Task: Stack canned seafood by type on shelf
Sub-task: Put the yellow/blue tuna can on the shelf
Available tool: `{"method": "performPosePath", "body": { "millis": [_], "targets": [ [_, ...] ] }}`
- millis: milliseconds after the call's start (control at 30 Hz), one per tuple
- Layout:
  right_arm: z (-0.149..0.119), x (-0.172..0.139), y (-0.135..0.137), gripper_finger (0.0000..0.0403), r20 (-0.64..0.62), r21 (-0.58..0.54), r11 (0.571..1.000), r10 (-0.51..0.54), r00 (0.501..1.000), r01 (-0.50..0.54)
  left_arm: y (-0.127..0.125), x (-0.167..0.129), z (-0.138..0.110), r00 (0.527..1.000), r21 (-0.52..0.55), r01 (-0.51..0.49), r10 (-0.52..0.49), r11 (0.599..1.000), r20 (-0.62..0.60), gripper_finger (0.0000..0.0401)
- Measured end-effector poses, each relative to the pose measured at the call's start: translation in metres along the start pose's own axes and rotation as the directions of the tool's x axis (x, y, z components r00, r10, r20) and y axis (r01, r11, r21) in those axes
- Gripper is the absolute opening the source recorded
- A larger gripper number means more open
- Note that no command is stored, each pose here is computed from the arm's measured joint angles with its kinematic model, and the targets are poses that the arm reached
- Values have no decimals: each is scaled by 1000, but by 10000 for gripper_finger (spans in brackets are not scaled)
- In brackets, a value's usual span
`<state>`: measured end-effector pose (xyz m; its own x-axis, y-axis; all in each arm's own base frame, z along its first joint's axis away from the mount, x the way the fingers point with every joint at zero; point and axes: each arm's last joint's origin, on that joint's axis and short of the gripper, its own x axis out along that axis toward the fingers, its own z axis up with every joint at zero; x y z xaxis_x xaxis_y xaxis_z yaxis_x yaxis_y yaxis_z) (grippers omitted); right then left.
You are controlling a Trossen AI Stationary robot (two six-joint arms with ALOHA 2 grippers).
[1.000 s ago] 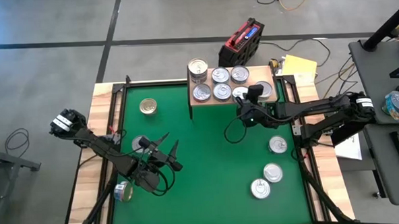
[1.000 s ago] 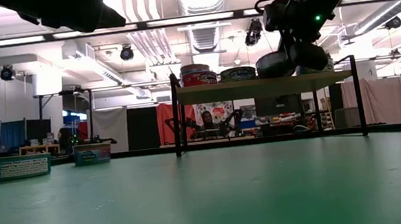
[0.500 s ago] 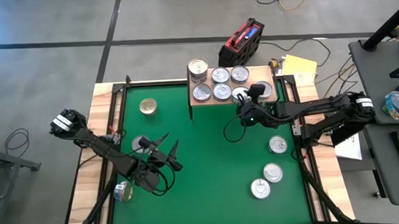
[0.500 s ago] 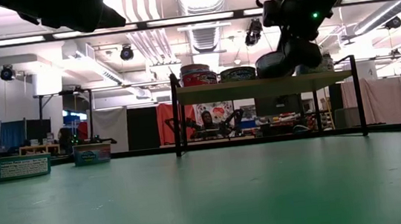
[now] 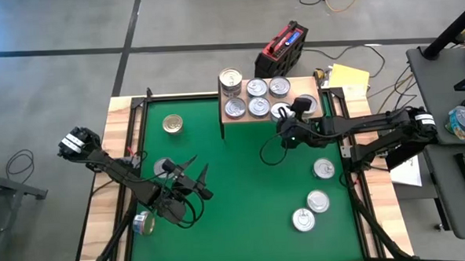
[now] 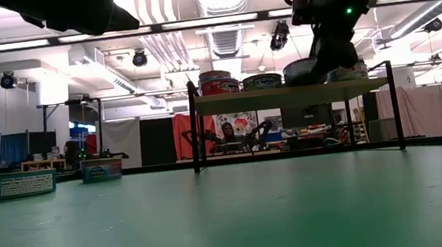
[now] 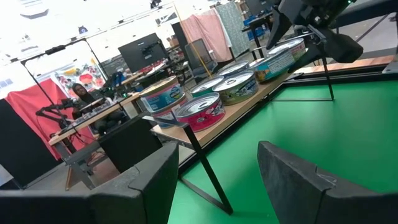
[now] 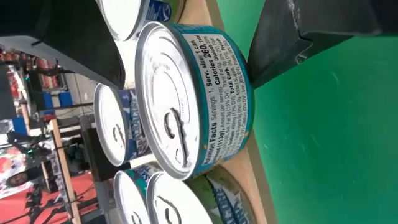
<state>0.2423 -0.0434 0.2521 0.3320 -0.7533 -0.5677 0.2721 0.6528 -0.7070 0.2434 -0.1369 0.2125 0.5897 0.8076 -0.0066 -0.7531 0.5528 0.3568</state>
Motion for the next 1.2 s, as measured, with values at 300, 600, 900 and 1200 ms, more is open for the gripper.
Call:
{"method": "performPosePath", "body": {
  "millis": [300, 600, 900, 1200],
  "targets": [
    [-1, 0, 1, 334, -3, 33, 999, 27, 1000, -27, 0, 0, 0, 1000, -4, 2, -2, 1000, 0, 203],
    [-1, 0, 1, 325, -3, 59, 998, 27, 1000, -27, 0, 0, 0, 1000, -5, 2, -2, 1000, 0, 203],
    [-2, 2, -1, 335, -12, 77, 997, 22, 1000, -21, 0, 0, 0, 1000, -13, 2, -2, 1000, 0, 203],
    [-3, 6, -5, 330, -28, 184, 983, 13, 1000, -7, 0, 0, 0, 1000, -20, 2, -2, 1000, 0, 203]
  ]
}}
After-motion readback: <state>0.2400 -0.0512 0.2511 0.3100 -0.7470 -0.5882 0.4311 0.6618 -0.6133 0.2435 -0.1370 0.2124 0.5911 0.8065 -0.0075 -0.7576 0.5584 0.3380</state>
